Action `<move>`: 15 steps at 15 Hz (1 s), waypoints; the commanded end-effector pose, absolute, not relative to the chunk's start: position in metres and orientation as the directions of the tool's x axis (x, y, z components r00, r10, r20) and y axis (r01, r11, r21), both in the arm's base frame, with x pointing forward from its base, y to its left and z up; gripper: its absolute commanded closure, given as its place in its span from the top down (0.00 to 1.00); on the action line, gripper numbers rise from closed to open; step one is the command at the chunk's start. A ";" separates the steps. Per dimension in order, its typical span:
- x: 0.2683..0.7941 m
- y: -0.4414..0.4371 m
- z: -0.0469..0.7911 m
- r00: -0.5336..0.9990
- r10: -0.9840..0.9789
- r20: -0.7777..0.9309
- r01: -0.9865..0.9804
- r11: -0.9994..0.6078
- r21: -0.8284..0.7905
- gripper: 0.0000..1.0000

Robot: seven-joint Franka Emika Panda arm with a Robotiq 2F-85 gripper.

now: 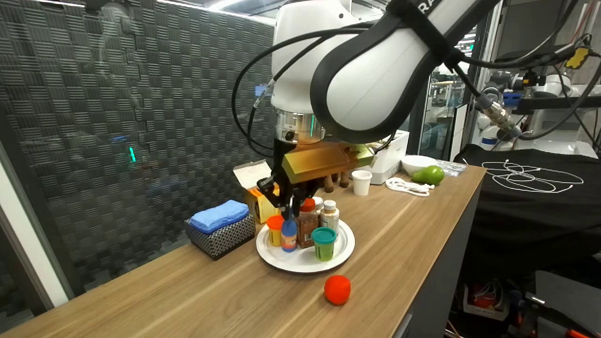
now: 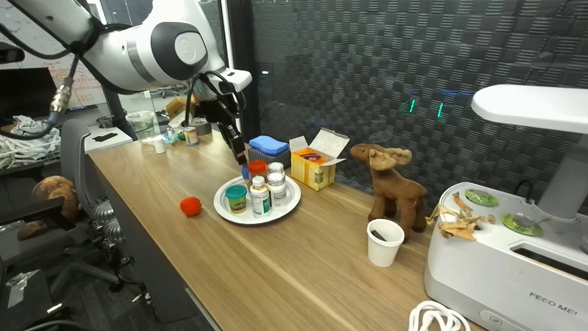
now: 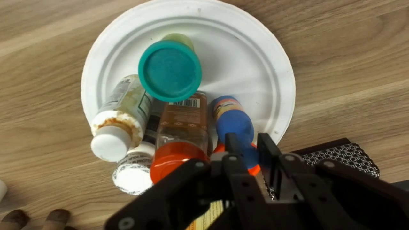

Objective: Put all the bottles and the orange plushie on the white plate

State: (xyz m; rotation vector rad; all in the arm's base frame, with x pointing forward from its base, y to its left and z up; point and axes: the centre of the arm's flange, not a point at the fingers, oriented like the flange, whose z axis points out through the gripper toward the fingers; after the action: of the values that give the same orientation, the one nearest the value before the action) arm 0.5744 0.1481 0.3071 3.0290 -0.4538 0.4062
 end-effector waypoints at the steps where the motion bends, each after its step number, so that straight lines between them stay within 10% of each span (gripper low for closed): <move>1: 0.575 0.141 0.309 0.919 -0.287 0.272 -0.293 -0.956 -0.019 0.23; 2: 0.575 0.140 0.309 0.917 -0.290 0.273 -0.297 -0.955 -0.018 0.47; 10: 0.577 0.137 0.312 0.913 -0.295 0.280 -0.305 -0.952 -0.011 0.95; 15: 0.579 0.146 0.317 0.918 -0.268 0.291 -0.279 -0.960 -0.002 1.00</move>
State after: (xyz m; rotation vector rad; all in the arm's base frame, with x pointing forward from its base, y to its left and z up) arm 0.5765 0.1402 0.3070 3.0301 -0.4725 0.4089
